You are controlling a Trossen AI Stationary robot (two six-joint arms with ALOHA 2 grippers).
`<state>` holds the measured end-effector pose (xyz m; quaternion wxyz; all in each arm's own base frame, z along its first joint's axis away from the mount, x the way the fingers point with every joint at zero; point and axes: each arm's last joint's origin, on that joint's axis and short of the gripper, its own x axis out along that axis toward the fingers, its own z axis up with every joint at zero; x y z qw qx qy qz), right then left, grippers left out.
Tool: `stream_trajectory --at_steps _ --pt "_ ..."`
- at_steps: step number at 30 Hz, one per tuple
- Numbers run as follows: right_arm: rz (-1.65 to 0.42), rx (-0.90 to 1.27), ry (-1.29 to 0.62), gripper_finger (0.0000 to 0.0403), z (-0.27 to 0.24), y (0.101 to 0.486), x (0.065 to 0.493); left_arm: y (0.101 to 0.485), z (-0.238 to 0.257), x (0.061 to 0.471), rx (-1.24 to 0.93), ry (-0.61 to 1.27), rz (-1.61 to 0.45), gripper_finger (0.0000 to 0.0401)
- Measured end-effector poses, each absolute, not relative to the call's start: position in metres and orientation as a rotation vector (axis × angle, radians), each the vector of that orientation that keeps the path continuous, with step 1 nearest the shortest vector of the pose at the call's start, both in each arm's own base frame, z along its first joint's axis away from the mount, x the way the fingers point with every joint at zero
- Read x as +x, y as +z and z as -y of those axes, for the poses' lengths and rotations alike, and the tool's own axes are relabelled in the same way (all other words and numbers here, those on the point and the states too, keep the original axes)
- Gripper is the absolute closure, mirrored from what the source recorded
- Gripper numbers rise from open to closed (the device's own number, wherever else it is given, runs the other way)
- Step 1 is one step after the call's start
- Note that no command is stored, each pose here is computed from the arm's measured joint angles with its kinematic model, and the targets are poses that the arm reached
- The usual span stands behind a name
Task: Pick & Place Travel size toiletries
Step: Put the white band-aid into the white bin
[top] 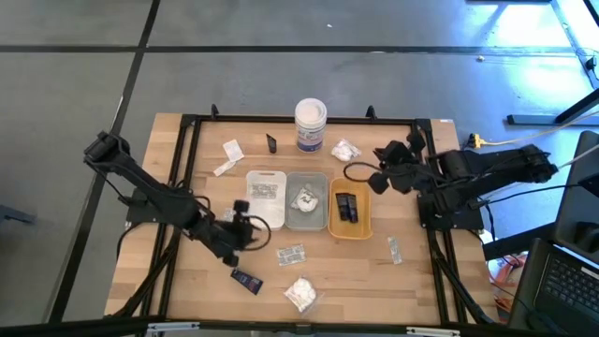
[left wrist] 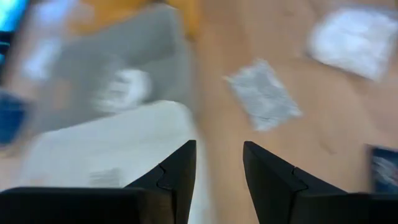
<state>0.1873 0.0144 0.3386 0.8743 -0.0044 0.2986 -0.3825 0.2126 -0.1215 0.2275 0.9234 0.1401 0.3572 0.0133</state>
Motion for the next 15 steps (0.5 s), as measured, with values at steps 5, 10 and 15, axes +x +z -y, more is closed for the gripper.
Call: stream_trajectory --at_steps 5,10,15 --pt "-0.687 0.017 -0.814 0.0362 0.010 0.338 0.190 0.254 0.105 0.194 0.340 0.108 -0.648 0.0272" --pt "-0.672 0.025 -0.764 0.0348 0.033 0.344 0.197 0.277 0.084 0.180 0.332 0.142 -0.571 0.0272" --pt "-0.629 0.013 -0.707 0.0335 0.053 0.350 0.202 0.288 0.056 0.169 0.322 0.243 -0.563 0.0272"
